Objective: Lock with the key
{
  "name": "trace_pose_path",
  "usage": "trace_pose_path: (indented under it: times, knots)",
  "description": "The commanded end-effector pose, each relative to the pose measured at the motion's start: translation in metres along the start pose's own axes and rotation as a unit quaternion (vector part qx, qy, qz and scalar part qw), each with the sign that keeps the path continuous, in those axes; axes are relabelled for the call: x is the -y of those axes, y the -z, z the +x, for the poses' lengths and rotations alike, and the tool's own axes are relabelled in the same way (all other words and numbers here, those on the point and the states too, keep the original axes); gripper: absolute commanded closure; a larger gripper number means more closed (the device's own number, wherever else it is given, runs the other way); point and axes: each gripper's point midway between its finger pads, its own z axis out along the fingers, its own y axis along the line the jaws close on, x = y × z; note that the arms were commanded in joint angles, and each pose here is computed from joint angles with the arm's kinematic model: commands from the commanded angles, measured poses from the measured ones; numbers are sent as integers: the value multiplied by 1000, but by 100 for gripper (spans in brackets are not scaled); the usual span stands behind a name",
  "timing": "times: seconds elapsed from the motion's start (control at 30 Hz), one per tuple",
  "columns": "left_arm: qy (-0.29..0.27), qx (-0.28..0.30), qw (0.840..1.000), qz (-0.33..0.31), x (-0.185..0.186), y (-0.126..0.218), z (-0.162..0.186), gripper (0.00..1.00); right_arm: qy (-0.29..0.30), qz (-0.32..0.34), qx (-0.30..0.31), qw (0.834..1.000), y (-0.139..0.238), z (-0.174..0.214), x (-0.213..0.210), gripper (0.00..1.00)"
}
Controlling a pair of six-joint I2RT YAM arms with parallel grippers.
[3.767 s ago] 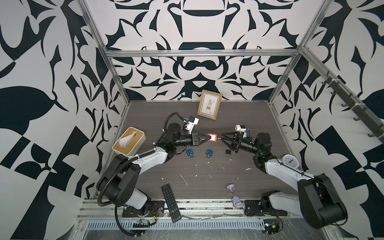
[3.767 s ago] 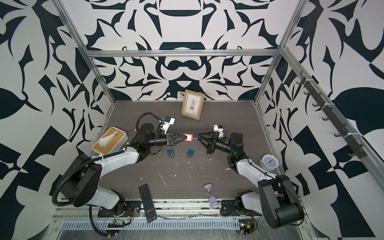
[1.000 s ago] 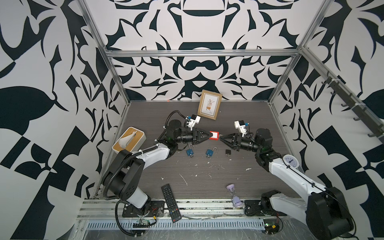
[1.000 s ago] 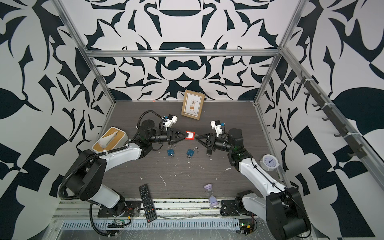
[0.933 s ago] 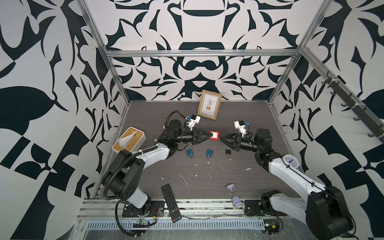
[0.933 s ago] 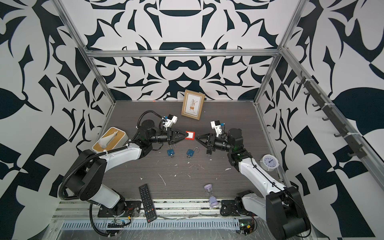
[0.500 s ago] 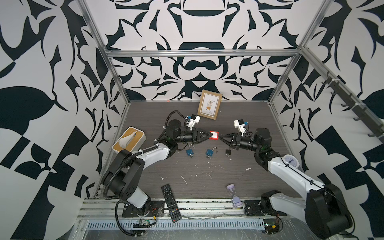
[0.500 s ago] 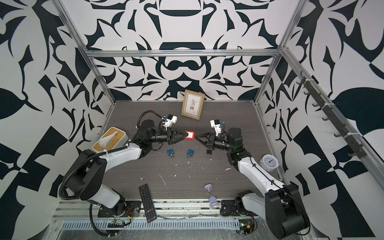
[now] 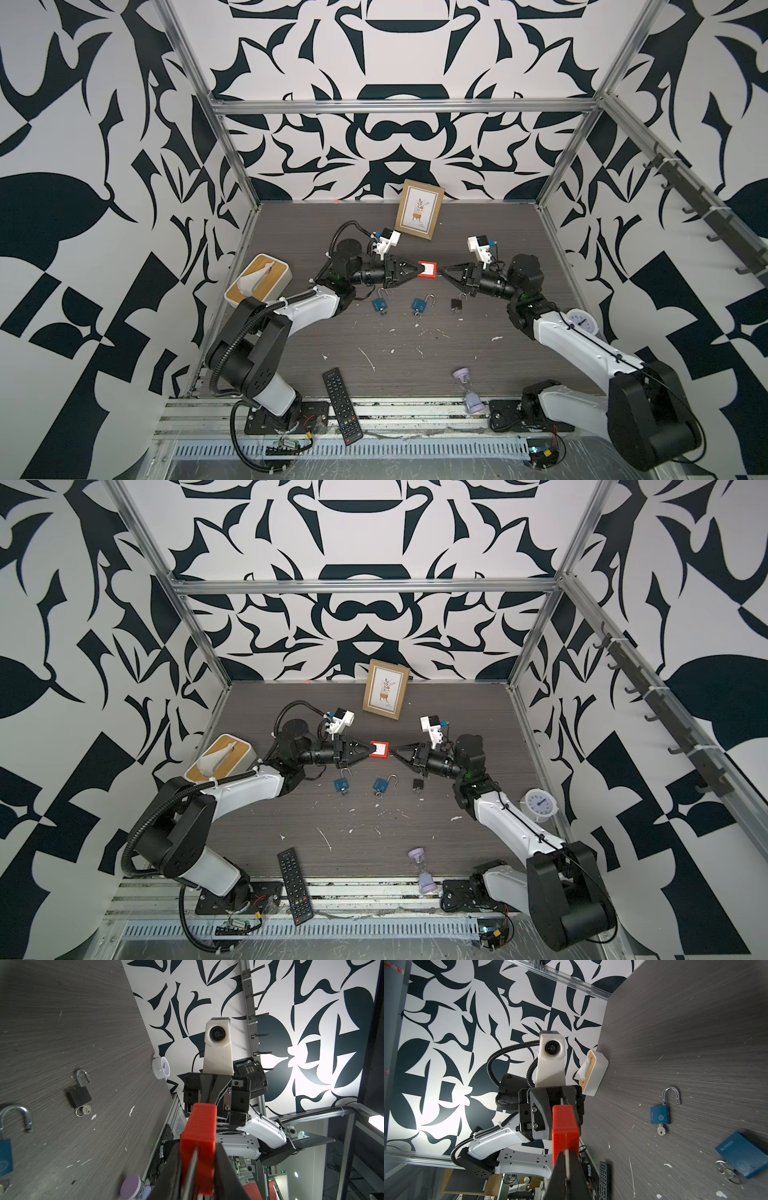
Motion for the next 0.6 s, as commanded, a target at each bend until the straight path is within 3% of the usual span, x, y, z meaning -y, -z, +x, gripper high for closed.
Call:
trace_pose_path:
  times: [0.0,0.47,0.57]
  knots:
    - [-19,-6,1000,19,10,-1,-1,100,38,-23,13,999,2,-6,-16,99]
    - [-17,16,999,25,9,16,-13,100,34,-46,55,997,33,-22,-6,100]
    - [-23,13,1000,10,4,16,-13,100,-2,6,92,996,46,-33,23,100]
